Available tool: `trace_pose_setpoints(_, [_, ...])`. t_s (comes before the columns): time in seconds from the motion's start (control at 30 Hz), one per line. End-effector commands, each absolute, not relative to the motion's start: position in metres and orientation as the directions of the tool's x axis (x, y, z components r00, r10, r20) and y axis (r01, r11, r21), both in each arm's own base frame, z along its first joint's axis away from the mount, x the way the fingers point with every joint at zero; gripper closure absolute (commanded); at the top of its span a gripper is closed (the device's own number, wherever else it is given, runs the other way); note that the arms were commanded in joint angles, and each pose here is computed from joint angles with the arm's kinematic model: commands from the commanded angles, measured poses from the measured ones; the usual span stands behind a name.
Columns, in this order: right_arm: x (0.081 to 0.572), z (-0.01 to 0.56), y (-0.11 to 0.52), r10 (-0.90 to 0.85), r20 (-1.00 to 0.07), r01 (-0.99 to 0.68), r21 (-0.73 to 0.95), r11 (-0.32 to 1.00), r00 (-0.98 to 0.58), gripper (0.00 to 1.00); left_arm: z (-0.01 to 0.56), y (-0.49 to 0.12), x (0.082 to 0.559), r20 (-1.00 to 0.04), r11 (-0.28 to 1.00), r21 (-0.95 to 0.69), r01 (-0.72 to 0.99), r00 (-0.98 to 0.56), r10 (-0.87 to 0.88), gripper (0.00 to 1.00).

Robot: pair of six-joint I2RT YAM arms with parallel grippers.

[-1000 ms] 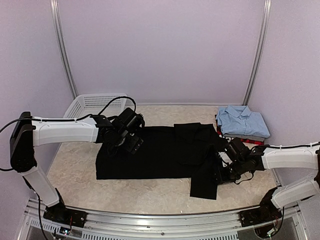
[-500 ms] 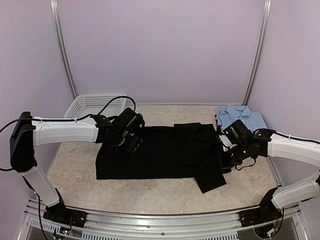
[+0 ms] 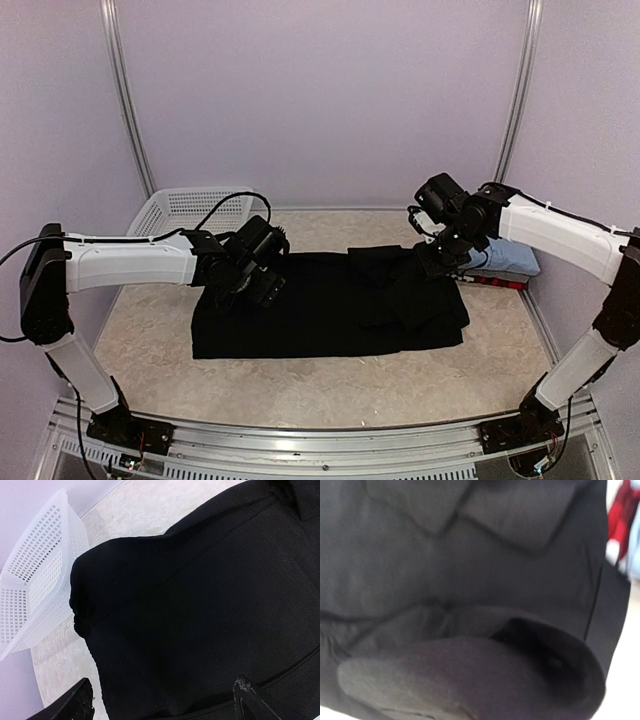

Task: Fold and stack the long sleeve shirts
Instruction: Pass from the right arm to the left

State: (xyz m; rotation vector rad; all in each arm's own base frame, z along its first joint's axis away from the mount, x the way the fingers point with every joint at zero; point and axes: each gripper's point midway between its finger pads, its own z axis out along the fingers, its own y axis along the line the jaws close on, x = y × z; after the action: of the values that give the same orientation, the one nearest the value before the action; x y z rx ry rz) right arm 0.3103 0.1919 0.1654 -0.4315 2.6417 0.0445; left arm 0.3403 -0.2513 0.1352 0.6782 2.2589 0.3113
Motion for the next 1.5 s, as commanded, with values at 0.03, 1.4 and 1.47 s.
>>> trace_pose_setpoints(0.03, [0.347,0.218,0.213,-0.300,-0.583,-0.389,0.030,0.921,-0.755,1.00,0.139,-0.246,0.340,-0.598,0.830,0.425,0.362,-0.576,0.557,0.08])
trace_pose_setpoints(1.4, [0.411,0.266,0.293,0.035,-0.736,-0.556,0.541,0.631,-0.677,1.00,0.131,-0.273,0.348,-0.657,0.873,0.250,0.420,-0.588,0.471,0.08])
trace_pose_setpoints(1.47, [0.408,0.258,0.293,0.038,-0.720,-0.546,0.559,0.624,-0.693,1.00,0.140,-0.294,0.345,-0.704,0.870,0.156,0.468,-0.565,0.431,0.09])
